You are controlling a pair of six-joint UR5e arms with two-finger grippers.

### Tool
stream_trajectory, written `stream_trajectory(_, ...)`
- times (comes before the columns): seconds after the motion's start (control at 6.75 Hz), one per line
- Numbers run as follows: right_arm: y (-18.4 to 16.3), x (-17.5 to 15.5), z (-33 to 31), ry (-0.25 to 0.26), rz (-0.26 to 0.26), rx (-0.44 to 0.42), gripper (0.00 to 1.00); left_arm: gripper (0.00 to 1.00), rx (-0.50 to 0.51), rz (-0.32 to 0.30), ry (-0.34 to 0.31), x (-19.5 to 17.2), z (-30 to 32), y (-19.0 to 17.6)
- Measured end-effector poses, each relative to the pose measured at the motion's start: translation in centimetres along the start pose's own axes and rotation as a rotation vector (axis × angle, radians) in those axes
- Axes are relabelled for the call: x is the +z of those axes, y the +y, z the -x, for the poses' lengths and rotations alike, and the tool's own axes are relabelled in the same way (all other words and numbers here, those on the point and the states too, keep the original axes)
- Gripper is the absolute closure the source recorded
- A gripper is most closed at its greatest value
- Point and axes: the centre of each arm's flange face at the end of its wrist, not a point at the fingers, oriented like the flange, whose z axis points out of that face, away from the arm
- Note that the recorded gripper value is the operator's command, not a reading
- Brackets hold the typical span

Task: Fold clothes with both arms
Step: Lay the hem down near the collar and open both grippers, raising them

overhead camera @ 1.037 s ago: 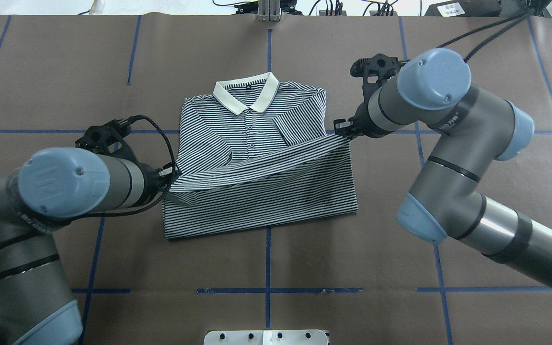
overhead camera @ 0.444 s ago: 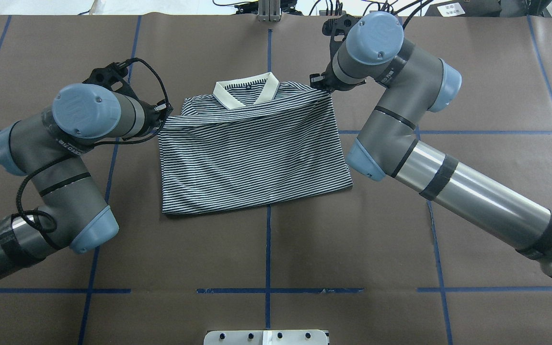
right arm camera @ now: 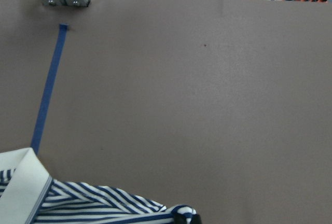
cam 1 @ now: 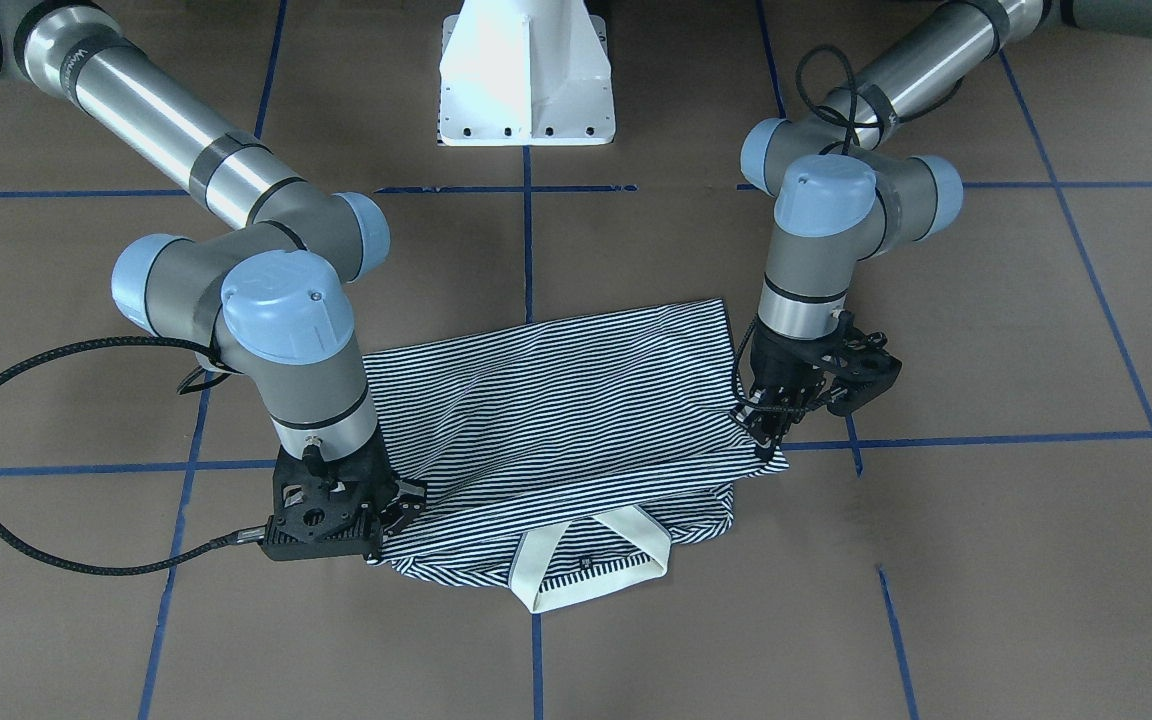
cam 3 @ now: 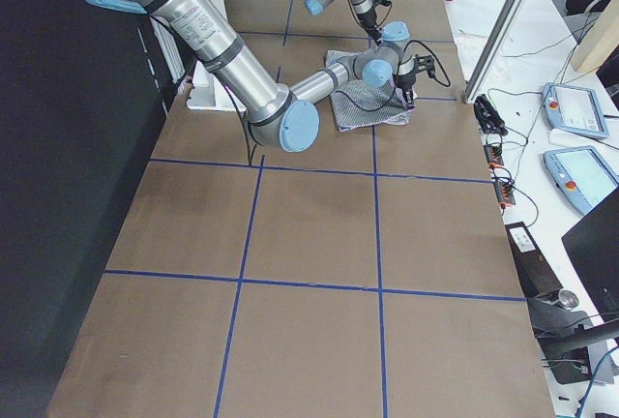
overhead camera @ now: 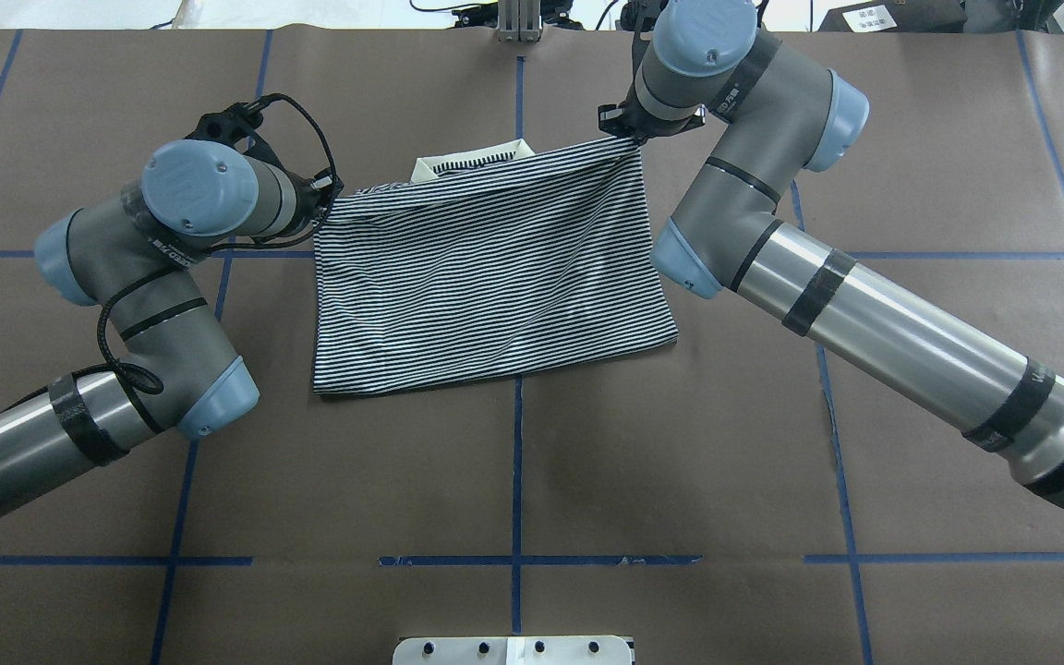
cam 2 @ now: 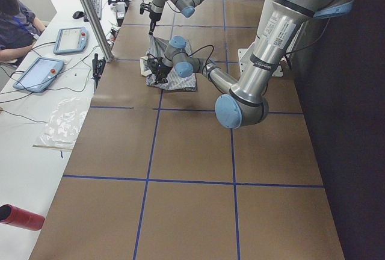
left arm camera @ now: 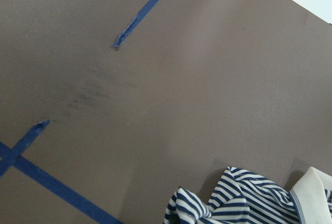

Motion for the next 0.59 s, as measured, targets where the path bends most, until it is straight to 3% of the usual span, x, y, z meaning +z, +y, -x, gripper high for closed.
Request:
stream_trajectory(0.44,-1.7,0.1,0.0,0.016,-0.003,0.002,1.00,1.00,-0.001,-0.003,0.011,0.8,-0.4,-0.4)
stream_trajectory(0.59,-1.6,0.2,0.2,0.013,-0.002,0.001,0.93,1.00,-0.002,-0.001,0.022,0.5,-1.2,-0.3)
